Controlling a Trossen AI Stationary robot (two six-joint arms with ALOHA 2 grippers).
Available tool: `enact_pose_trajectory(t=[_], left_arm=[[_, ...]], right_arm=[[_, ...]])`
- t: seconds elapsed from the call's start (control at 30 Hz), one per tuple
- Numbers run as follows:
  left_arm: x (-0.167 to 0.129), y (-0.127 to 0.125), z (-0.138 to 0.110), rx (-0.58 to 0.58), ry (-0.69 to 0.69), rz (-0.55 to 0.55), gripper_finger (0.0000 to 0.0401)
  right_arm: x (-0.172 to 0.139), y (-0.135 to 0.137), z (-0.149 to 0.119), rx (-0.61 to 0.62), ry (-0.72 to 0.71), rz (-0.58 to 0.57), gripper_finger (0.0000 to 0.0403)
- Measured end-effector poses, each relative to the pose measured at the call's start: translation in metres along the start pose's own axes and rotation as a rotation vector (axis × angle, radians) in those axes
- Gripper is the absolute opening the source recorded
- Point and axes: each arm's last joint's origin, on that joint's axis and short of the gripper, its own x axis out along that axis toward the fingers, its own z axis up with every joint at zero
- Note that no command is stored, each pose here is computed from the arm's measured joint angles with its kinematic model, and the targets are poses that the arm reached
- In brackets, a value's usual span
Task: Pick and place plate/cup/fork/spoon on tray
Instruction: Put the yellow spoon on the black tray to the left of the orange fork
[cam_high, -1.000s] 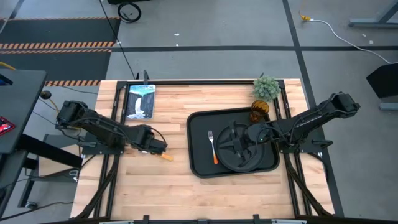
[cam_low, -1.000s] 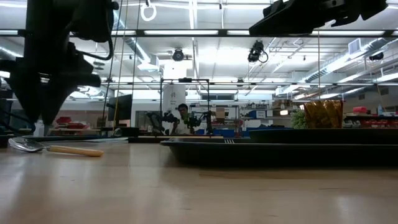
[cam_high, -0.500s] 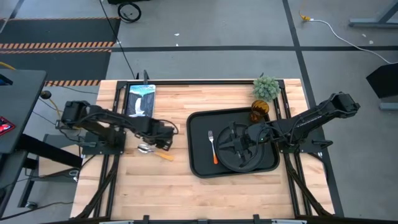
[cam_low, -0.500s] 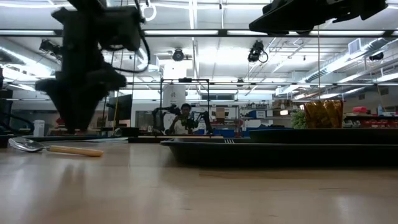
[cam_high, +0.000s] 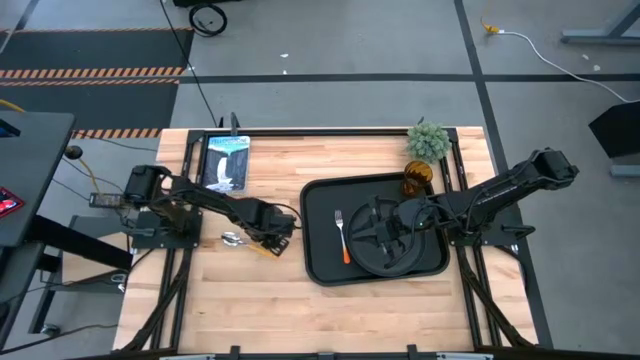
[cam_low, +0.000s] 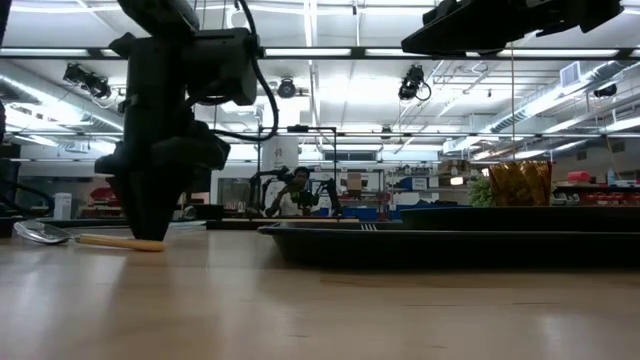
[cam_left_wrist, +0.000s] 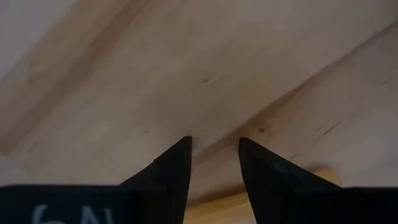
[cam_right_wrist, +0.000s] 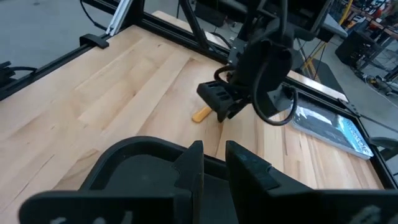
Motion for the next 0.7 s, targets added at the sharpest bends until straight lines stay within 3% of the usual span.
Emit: enact_pose_trajectory(t=[0.7], left_arm=[[-0.008,-0.027,-0.034,0.168,0.118,-0.096,0.0142]], right_arm=[[0.0,0.001,0.0,0.004,-0.009,0.021,0.0075]])
